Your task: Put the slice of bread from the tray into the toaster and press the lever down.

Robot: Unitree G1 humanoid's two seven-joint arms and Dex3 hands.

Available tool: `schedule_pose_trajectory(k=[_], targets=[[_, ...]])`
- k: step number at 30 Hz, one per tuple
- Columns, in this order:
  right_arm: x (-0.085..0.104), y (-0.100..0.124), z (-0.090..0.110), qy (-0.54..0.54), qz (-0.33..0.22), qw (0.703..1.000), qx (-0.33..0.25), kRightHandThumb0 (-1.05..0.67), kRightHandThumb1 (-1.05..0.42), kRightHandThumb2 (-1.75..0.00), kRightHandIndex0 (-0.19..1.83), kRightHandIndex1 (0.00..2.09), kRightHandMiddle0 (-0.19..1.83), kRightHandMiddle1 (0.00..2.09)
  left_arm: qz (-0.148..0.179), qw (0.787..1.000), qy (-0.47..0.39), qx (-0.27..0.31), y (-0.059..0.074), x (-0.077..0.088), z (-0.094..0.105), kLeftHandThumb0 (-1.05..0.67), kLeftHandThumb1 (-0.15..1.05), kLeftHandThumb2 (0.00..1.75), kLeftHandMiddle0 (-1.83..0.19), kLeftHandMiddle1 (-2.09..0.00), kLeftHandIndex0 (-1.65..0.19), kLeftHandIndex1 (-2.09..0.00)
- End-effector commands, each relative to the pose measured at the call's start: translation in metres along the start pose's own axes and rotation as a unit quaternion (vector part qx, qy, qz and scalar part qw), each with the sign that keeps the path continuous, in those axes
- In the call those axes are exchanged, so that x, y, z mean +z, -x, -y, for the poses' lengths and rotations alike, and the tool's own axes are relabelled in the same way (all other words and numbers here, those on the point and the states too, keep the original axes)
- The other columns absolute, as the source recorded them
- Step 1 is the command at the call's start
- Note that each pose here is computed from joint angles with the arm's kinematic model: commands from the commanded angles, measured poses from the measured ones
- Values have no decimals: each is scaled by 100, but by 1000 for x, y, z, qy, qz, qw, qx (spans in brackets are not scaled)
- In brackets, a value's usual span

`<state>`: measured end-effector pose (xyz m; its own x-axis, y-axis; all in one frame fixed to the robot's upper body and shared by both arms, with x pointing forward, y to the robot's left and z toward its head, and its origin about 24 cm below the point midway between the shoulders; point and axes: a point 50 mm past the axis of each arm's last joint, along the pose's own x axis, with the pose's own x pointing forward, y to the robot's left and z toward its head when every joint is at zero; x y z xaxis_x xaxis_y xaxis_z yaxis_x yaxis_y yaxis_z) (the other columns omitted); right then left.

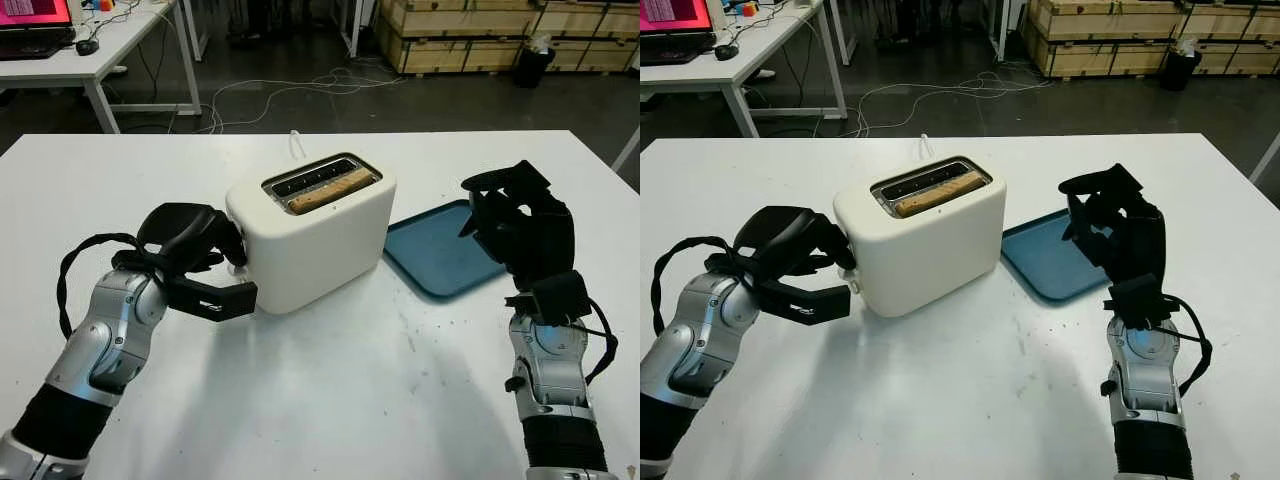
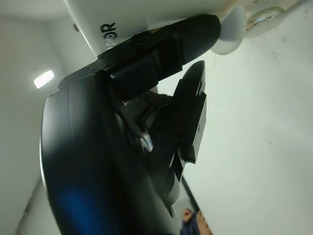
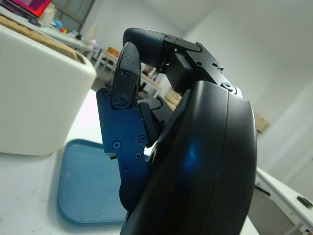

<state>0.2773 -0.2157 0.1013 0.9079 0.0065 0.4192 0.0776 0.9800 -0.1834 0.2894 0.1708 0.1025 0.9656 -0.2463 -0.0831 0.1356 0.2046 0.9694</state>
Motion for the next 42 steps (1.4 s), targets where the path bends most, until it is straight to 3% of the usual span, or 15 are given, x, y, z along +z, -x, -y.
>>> schedule_pose_trajectory(k=[1, 4, 9, 11, 13, 18, 22, 26, 30, 33, 38, 42], targets=[[2, 0, 2, -3, 5, 1000, 0, -28, -92, -34, 82, 175, 57, 169, -34, 988, 72, -132, 11, 3, 72, 7, 91, 2, -87, -167, -98, -107], [0, 1, 2, -4, 2, 1000, 1, -29, -92, -33, 82, 175, 55, 173, -65, 982, 123, -125, 13, 9, 87, 9, 92, 13, -81, -174, -85, -122], [2, 1, 2, 1, 5, 1000, 3, -30, -92, -33, 82, 175, 55, 172, -57, 981, 145, -116, 20, 20, 95, 10, 92, 15, -93, -119, -105, -55], [2, 1, 2, 3, 9, 1000, 5, -29, -92, -33, 82, 175, 54, 172, -49, 982, 148, -103, 20, 21, 85, 10, 92, 16, -88, -133, -110, -45], [2, 1, 0, 2, 7, 1000, 8, -30, -92, -33, 81, 175, 55, 171, -31, 982, 164, -84, 20, 23, 69, 10, 92, 19, -91, -131, -106, -36], [0, 2, -4, -5, -3, 1000, 25, -30, -92, -34, 80, 175, 56, 162, 28, 976, 215, -2, 26, 28, 29, 14, 91, 29, -102, -171, -113, -23], [-1, 2, -6, -6, -12, 999, 43, -31, -92, -35, 81, 175, 59, 155, 57, 965, 250, 57, 33, 30, 4, -5, 83, 60, -113, -174, -119, -25], [-3, 3, -8, -2, -19, 999, 47, -29, -92, -35, 80, 175, 61, 152, 70, 952, 281, 101, 38, 32, -11, -1, 64, 98, -119, -175, -117, -44], [-5, 3, -8, -2, -28, 999, 43, -29, -92, -34, 79, 175, 60, 151, 72, 941, 303, 128, 43, 31, -22, -1, 59, 105, -118, -175, -91, -105], [-7, 0, -6, 2, -39, 998, 45, -29, -92, -33, 78, 175, 65, 134, 74, 924, 342, 154, 47, 30, -30, 1, 56, 115, -118, -175, -79, -140], [-12, -9, 9, 30, -64, 996, 60, -30, -92, -30, 69, 172, 65, 125, 49, 916, 356, 179, 55, 21, -40, -5, 64, 107, -104, -175, -56, -169], [-13, -19, 26, 75, -81, 990, 91, -31, -92, -31, 64, 165, 63, 124, 28, 931, 312, 187, 59, 6, -54, -10, 66, 89, -96, -175, -52, -170]])
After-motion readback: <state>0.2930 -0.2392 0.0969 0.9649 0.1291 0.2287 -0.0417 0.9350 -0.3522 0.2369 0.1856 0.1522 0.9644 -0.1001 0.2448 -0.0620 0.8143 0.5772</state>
